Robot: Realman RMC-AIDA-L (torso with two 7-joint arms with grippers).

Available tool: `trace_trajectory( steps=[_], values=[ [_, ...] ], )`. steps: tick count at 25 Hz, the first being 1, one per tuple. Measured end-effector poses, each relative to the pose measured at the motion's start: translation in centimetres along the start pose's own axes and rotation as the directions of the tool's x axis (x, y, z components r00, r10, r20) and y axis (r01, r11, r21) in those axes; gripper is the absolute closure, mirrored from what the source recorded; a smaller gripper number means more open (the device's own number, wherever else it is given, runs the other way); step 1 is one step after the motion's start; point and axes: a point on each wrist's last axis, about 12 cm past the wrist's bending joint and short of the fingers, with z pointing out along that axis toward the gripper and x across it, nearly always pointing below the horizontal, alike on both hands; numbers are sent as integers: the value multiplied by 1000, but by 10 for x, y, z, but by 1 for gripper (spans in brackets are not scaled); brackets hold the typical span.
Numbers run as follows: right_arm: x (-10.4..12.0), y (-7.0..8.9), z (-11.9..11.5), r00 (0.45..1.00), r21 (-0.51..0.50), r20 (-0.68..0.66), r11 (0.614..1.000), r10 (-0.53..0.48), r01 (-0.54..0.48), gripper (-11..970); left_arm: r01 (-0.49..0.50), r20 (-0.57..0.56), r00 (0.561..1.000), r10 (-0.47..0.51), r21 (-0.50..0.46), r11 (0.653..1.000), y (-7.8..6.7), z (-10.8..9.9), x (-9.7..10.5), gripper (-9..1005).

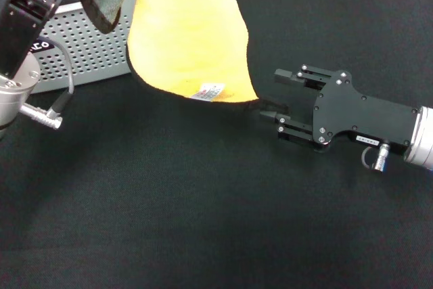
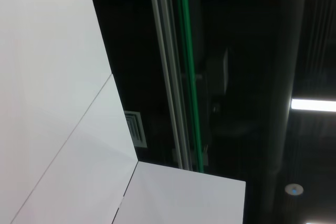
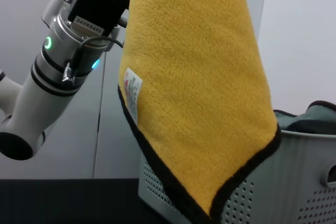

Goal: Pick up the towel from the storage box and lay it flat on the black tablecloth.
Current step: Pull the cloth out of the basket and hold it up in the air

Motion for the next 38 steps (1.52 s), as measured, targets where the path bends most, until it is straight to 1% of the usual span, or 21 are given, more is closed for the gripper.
trace_trajectory(
  steps=[4,9,18,29,34,38],
  values=[
    [1,0,0,1000,9,-1,1000,-6,7,359,4,2,1000,-4,-6,1000,0,-1,1,959],
    [-1,1,3,1000,-3,4,1000,-17,17,367,9,11,1000,-9,-23,1000,0,-3,2,959],
    [-4,2,3,999,-13,22,1000,-25,26,566,-1,15,1000,2,-58,998,0,-10,4,959],
    [-5,5,5,999,-31,23,999,-28,29,597,-15,17,1000,17,-73,997,-1,-13,4,959],
    [-4,10,7,999,-57,13,998,-33,33,656,-17,18,1000,18,-76,997,-1,-14,4,959],
    [-2,11,8,999,-75,-6,996,-54,54,654,-13,18,1000,14,-86,996,-1,-15,5,960]
  ],
)
